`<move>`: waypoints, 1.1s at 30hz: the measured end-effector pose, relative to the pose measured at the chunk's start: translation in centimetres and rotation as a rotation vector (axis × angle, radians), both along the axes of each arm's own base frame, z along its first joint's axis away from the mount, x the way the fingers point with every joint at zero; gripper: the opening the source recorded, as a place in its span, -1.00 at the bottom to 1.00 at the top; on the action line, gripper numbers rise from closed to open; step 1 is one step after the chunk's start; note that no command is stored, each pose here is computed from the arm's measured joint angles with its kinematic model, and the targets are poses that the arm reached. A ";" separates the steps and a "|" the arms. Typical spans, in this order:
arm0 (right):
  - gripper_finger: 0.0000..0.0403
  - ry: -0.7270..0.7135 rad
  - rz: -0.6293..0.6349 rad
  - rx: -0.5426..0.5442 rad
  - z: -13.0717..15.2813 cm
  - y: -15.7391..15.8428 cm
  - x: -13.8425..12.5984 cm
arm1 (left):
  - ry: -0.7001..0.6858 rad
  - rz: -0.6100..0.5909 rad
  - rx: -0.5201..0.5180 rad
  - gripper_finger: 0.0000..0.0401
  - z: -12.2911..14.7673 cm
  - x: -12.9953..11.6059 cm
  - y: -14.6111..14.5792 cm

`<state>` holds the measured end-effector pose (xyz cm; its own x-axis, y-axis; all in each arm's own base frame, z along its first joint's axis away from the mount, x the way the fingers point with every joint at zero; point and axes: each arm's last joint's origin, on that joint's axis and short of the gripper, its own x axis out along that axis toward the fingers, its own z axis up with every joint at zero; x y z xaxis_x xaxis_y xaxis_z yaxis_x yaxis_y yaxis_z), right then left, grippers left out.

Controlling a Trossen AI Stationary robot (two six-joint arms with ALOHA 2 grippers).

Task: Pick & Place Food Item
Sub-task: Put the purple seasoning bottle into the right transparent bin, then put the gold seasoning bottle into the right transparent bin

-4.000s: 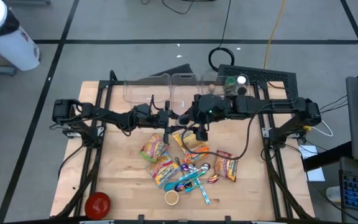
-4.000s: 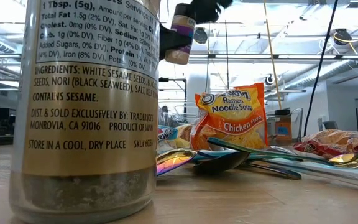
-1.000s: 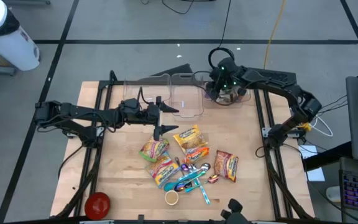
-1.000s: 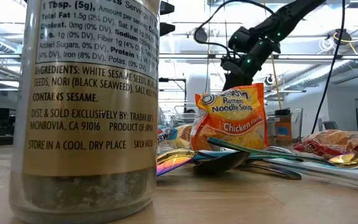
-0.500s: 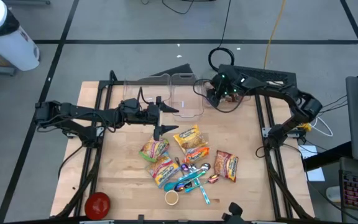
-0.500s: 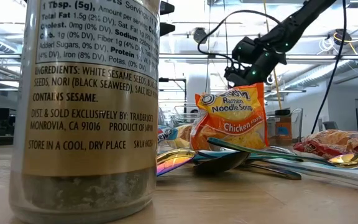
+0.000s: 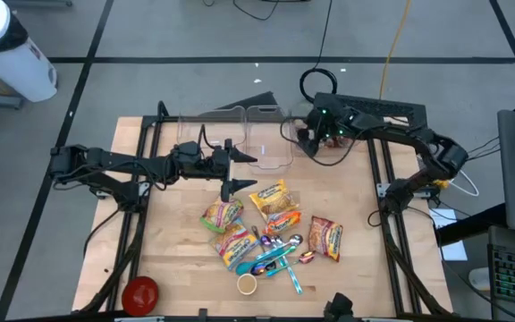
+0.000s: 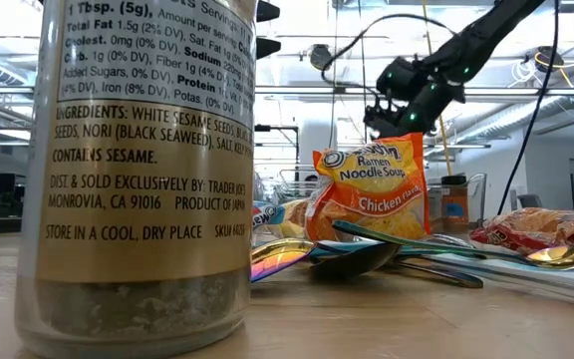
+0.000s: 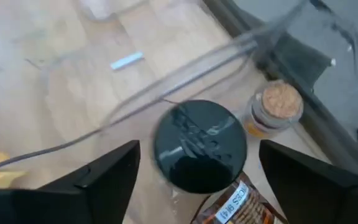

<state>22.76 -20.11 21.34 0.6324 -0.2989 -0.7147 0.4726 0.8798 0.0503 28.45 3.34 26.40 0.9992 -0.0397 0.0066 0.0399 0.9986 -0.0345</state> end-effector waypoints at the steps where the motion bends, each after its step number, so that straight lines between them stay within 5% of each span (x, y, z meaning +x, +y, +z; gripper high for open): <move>1: 0.64 -0.009 0.002 -0.009 0.5 0.2 -0.2 | 0.000 0.000 -0.004 0.68 0.0 0.0 0.0; 10: 0.62 -0.193 0.075 -0.155 7.8 5.2 -2.5 | 0.041 -0.015 -0.101 0.68 -0.4 0.0 -0.2; 16: 0.62 -0.372 0.232 -0.207 11.9 11.3 -4.3 | 0.301 -0.262 -0.081 0.68 -2.8 -0.3 -2.9; 26: 0.61 -0.505 0.391 -0.312 11.2 17.0 -5.1 | 0.791 -0.415 -0.180 0.68 -6.8 -2.8 -9.3; 33: 0.61 -0.541 0.443 -0.335 10.1 18.2 -4.3 | 0.701 -0.418 -0.002 0.68 -8.2 -2.3 -14.3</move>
<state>18.44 -1.92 31.39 0.9787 -0.0826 -0.1880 0.0589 0.9900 -0.1283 26.12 -10.94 18.22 0.6734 -0.4111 -0.6144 0.3778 0.9058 -0.1920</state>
